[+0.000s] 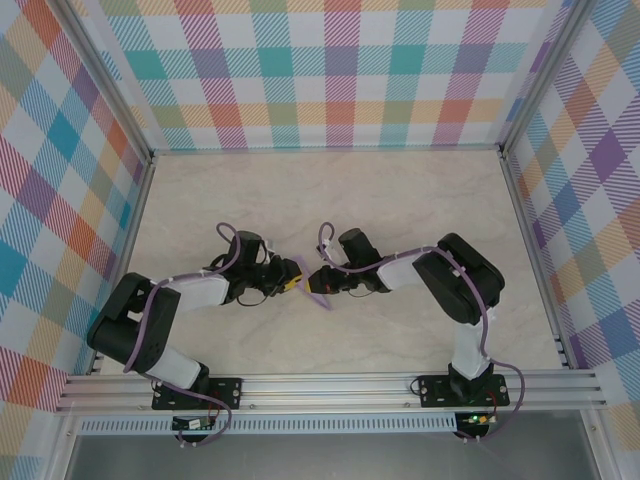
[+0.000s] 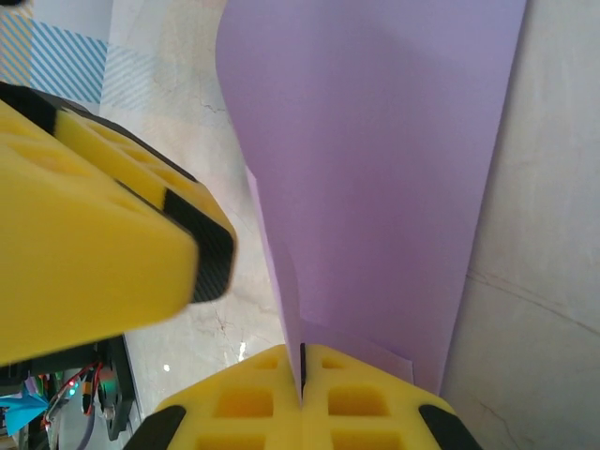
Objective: Fold a paper plane with a square sheet of paper (pick it up from the middle)
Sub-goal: Fold the wing for the fifth time at the center of the table.
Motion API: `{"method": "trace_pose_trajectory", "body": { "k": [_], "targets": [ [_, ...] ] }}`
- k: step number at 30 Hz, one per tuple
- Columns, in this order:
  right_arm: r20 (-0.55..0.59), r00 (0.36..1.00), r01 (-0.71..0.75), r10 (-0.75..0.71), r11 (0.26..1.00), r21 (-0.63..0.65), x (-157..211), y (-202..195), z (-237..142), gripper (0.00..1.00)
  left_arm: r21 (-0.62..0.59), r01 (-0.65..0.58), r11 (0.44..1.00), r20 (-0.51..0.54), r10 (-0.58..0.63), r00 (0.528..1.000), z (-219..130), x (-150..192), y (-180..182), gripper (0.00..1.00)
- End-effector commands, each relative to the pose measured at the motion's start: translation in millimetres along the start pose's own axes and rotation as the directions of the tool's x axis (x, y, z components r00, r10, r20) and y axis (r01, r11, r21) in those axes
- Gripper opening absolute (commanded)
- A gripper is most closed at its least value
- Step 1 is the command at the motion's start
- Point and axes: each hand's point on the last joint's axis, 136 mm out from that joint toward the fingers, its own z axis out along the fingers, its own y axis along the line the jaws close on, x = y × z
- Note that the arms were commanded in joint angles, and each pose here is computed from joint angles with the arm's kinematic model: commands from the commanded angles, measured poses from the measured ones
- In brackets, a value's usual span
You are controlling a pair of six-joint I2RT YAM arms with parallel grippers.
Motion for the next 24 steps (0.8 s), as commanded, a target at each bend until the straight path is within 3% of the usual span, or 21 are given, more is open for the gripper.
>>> {"method": "trace_pose_trajectory", "body": {
  "k": [1,16,24],
  "targets": [
    [-0.013,1.0,-0.011,0.011,1.0,-0.027,-3.4,2.1,2.1,0.0,0.016,-0.034,0.999,-0.025,0.035,0.999,5.0,5.4,0.5,0.21],
    [-0.043,0.999,-0.022,0.022,1.0,0.009,0.0,-4.4,2.8,0.02,-0.031,-0.038,0.999,-0.03,0.037,0.999,17.3,1.4,16.7,0.15],
    [-0.067,0.997,-0.027,0.029,0.999,0.033,1.0,-5.1,1.5,0.11,-0.054,-0.031,0.998,-0.035,0.029,0.999,21.0,1.4,25.2,0.13]
  ]
}}
